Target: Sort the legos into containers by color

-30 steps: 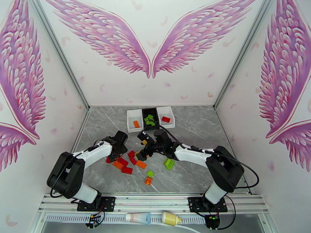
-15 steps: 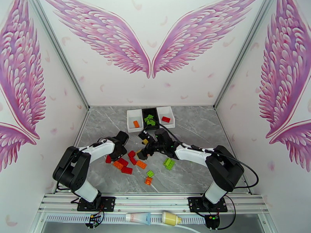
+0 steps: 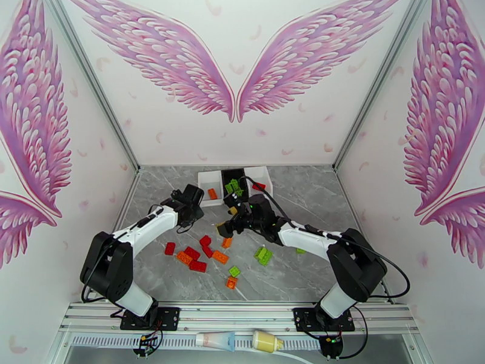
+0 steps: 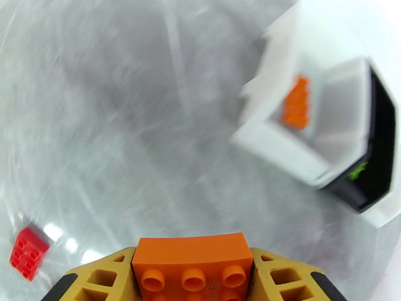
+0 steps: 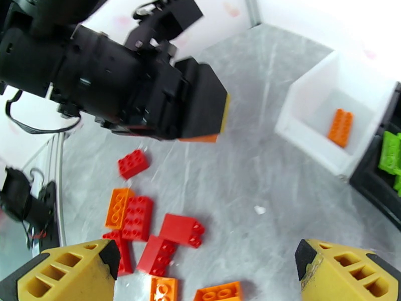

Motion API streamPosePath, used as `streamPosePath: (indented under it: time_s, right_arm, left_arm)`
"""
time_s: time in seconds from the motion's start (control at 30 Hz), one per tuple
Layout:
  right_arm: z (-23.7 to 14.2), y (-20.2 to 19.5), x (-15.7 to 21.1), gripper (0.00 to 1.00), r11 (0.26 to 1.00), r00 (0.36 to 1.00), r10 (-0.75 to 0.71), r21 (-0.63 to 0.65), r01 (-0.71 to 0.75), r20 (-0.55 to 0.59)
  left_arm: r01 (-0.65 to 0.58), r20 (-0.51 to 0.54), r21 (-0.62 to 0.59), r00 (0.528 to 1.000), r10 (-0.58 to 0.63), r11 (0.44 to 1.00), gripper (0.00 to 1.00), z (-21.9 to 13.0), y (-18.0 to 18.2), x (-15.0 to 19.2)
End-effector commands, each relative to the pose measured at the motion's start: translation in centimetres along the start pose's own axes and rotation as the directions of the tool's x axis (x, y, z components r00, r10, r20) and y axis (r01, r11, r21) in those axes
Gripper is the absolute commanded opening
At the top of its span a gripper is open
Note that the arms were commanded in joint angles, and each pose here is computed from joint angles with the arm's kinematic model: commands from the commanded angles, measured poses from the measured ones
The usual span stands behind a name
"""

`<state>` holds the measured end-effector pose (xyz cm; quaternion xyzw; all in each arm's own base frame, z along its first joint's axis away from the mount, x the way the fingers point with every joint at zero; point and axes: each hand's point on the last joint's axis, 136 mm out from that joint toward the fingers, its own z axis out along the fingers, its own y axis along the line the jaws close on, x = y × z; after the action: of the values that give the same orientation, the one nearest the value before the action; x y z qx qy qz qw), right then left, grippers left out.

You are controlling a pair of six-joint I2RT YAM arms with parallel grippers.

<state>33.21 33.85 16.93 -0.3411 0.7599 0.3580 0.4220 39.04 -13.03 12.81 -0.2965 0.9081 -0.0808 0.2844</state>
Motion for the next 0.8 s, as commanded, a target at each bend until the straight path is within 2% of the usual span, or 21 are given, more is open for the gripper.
streamPosePath:
  time_s: [0.0,0.2,0.5,0.67,0.77]
  right_arm:
    - [-1.1,-1.6,-1.7,0.98,0.997,0.997,0.018,0.072,-0.023,0.07]
    - [-1.7,-3.0,-2.9,0.98,0.993,0.995,0.004,0.115,-0.014,0.095]
    - [-3.2,-3.9,-3.7,0.98,0.984,0.993,0.002,0.175,-0.023,0.122]
    - [-4.0,-4.8,-4.2,0.98,0.973,0.99,0.004,0.226,-0.037,0.142]
    - [-4.9,-5.8,-4.6,0.98,0.957,0.987,0.008,0.285,-0.054,0.163]
  left_arm:
    - [-0.037,0.075,0.054,0.997,0.033,0.998,0.5,0.7,-3.5,-3.2]
    - [-0.071,0.099,0.087,0.993,0.062,0.994,0.49,3.9,-8.1,-6.2]
    - [-0.087,0.083,0.05,0.993,0.082,0.995,0.51,9.1,-11.2,-8.4]
    - [-0.09,0.07,0.079,0.994,0.085,0.993,0.55,9.7,-12.3,-8.4]
    - [-0.101,0.08,0.087,0.992,0.095,0.991,0.62,8.7,-12.6,-8.8]
